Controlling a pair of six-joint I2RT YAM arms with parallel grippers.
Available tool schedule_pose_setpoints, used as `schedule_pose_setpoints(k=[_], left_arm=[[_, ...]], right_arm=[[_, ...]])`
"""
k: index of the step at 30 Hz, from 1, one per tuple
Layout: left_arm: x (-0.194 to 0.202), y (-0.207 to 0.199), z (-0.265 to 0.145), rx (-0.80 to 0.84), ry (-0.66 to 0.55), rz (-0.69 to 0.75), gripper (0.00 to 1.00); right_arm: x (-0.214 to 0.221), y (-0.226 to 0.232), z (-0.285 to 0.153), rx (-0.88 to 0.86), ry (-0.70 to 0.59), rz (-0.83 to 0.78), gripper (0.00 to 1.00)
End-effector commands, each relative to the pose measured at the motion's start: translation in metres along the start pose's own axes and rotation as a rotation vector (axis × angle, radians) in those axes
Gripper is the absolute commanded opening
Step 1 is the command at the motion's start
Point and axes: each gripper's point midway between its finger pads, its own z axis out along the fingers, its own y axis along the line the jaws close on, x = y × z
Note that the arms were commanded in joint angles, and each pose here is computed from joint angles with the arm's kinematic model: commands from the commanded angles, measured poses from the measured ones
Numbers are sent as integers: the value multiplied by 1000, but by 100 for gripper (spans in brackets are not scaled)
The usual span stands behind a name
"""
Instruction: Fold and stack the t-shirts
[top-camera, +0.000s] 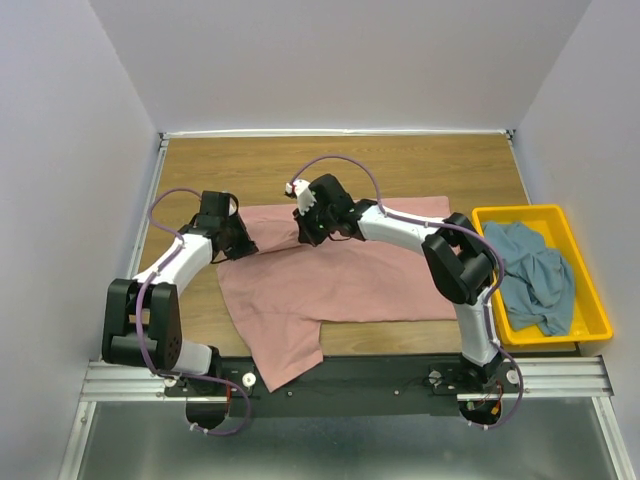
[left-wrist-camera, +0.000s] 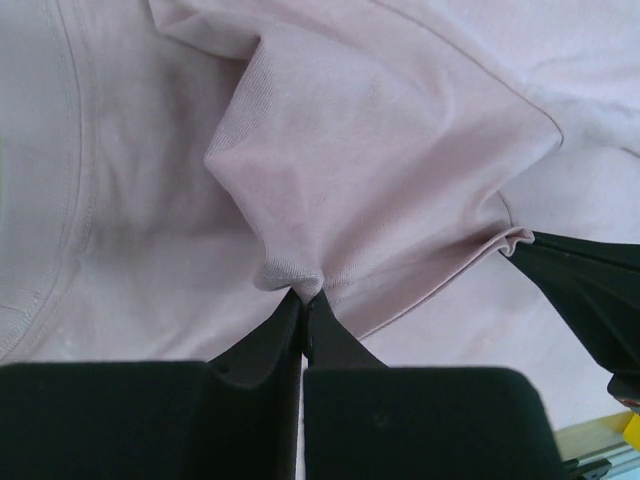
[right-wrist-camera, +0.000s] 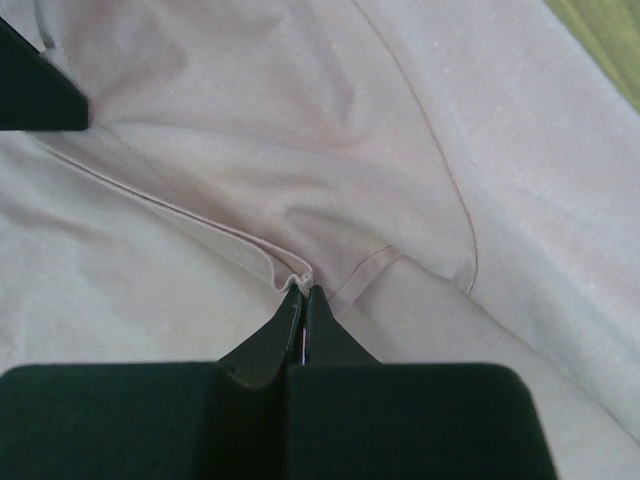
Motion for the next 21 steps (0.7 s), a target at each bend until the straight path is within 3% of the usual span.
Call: schedule_pose_setpoints(k=[1,9,21], left_arm=[[12,1,-7,8,33,-18,7],[29,-7,-13,84,67,-64,7],[57,10,4,66,142,-88,8]], right_arm=[[-5,7,-15,-12,30,-33,1],[5,4,-22,9,78,-45,1],[20,-1,-26,38,131,-63,2]])
